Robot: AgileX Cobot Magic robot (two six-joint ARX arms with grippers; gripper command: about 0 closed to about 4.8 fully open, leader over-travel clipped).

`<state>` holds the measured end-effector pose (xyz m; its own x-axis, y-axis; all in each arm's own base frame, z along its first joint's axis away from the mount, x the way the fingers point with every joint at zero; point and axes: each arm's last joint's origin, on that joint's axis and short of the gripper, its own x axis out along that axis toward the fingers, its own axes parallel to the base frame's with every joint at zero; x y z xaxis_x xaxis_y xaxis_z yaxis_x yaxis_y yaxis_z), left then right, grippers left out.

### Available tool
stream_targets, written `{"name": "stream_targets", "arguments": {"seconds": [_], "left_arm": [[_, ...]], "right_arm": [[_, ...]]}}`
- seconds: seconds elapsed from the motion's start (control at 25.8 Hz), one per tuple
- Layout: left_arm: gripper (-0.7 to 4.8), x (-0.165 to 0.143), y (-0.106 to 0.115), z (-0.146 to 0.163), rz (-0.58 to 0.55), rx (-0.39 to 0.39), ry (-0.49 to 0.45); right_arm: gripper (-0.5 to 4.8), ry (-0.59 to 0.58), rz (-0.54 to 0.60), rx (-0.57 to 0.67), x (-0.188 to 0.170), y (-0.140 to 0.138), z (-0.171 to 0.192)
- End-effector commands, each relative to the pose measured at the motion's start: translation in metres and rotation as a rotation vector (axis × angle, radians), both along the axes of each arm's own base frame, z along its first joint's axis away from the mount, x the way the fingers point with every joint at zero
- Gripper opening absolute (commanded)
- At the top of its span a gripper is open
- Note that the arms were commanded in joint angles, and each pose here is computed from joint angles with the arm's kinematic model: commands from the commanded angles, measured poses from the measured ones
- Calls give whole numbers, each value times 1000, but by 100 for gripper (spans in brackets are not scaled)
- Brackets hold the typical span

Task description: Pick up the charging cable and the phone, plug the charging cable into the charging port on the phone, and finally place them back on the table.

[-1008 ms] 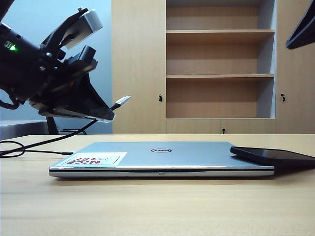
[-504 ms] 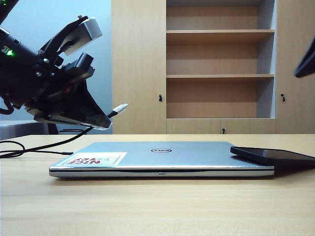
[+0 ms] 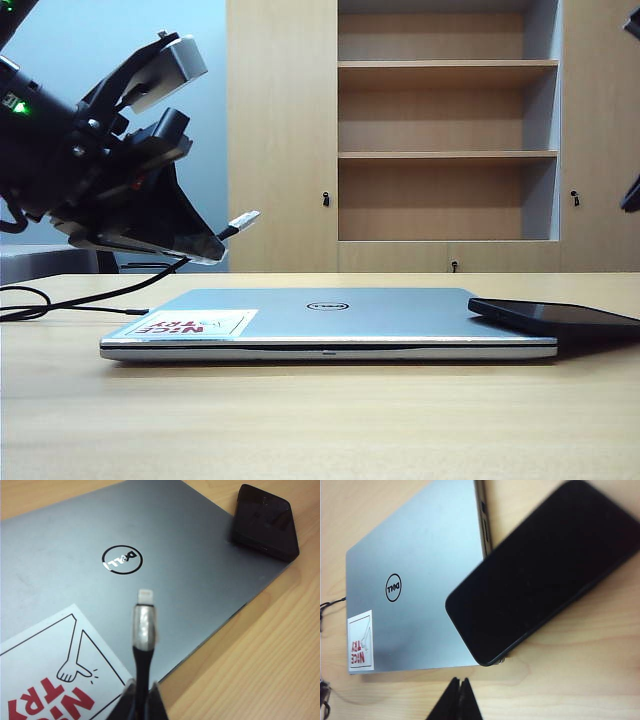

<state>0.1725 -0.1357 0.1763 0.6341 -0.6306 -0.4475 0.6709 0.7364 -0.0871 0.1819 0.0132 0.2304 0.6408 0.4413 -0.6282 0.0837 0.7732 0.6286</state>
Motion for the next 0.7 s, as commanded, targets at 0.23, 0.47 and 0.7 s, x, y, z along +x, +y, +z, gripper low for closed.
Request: {"name": "stream_targets", "arguments": {"seconds": [0.23,0.47,0.7], "left_arm": [[-6,0,-1,2,-5,-8,-15],[-6,0,-1,2,-6,-7,-15],[-6,0,0,2,-5,-7,-14]], "right_arm": [[-5,-7,30,59,15,0,-5],[-5,-48,24,62,16,0,-19],[-6,-29,-21,170,8,1,-47]]}}
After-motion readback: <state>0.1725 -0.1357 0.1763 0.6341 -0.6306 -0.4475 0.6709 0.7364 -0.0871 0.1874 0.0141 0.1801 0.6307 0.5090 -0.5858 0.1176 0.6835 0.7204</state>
